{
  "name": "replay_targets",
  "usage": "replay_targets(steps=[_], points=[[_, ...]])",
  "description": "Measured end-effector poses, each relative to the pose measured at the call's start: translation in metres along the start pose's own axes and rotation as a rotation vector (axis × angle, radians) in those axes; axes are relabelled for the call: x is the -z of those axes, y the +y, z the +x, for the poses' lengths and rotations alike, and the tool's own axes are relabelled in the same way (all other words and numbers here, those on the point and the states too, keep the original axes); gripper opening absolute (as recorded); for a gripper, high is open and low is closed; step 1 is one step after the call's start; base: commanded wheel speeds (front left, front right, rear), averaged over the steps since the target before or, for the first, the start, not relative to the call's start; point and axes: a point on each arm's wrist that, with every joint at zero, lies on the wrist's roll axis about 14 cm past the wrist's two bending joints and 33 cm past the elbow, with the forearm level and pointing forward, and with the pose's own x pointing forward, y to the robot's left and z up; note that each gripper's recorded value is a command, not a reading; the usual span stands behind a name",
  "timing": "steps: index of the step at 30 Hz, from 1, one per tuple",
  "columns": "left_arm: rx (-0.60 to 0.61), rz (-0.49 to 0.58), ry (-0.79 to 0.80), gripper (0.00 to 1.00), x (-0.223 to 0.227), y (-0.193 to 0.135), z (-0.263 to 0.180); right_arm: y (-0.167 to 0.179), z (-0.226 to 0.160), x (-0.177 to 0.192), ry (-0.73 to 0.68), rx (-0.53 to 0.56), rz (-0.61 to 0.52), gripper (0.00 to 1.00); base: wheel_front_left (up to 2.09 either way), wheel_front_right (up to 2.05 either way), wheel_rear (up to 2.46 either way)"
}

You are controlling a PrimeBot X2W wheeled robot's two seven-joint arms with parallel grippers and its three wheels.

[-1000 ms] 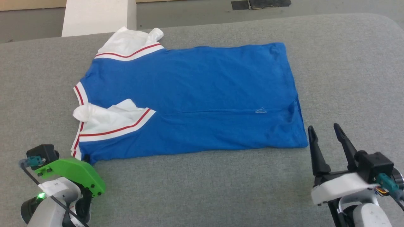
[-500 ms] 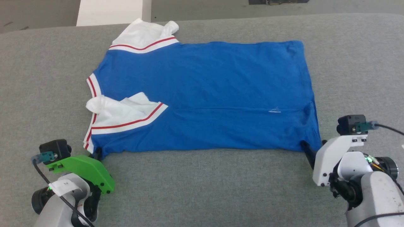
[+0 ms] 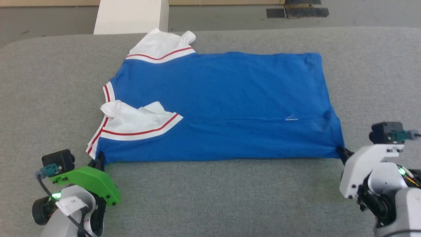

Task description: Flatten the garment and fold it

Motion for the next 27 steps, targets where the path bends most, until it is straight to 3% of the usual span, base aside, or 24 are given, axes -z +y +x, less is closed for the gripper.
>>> replay_targets(steps=[6,10,18,23,24,25,26,27], points=[[-0.035,0.040,-0.019,0.00,0.000,0.013,-0.032,-0.013,-0.031,0.010,-0.048,0.027,0.026,0.00,0.00,0.00,0.00],[-0.046,0.047,0.047,0.00,0.020,0.017,-0.054,-0.021,-0.044,0.036,0.028,0.046,0.039,0.00,0.00,0.00,0.00],[-0.063,0.031,0.173,0.00,0.059,0.020,-0.065,-0.026,-0.039,0.090,0.191,0.050,0.085,0.00,0.00,0.00,0.00],[-0.034,0.021,0.186,0.00,0.067,0.016,-0.065,-0.026,-0.035,0.097,0.175,0.044,0.108,0.00,0.00,0.00,0.00],[-0.032,0.011,0.184,0.41,0.067,0.016,-0.064,-0.026,-0.035,0.096,0.159,0.043,0.116,0.21,0.00,0.00,0.00],[-0.026,0.004,0.177,0.97,0.067,0.014,-0.065,-0.025,-0.035,0.095,0.145,0.036,0.122,0.48,0.00,0.00,0.00],[-0.020,-0.001,0.169,1.00,0.066,0.013,-0.066,-0.024,-0.036,0.094,0.126,0.034,0.123,1.00,0.00,0.00,0.00],[-0.016,-0.006,0.164,1.00,0.065,0.012,-0.066,-0.024,-0.036,0.091,0.104,0.033,0.121,1.00,0.00,0.00,0.00]])
